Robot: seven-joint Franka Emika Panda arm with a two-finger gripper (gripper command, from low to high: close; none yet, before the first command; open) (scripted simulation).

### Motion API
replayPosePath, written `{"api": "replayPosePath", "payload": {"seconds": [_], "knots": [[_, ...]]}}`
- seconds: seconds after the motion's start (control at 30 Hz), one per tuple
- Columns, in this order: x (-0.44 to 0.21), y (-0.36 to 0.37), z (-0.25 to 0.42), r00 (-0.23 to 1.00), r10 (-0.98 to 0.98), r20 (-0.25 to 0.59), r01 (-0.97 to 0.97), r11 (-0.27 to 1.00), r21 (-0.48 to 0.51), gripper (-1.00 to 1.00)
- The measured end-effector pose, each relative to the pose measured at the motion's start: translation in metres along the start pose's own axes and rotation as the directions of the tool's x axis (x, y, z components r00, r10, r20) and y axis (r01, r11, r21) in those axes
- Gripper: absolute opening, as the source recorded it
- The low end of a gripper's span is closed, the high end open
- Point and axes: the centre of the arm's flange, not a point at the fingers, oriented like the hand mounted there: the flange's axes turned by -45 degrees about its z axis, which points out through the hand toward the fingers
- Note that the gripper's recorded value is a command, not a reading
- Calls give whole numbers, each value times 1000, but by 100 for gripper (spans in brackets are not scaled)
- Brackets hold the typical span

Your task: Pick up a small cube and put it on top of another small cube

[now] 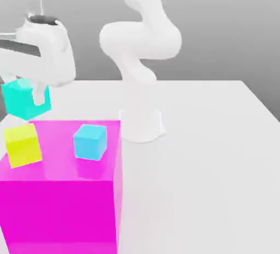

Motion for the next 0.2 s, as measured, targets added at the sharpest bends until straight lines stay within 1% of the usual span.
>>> {"api": "replayPosePath", "payload": {"seconds": [0.07,0.1,0.2], "knots": [[0,5,29,1000,13,1,-13,1000,2,-100],[0,6,38,1000,15,2,-15,1000,2,100],[0,6,38,1000,15,2,-15,1000,2,100]]}}
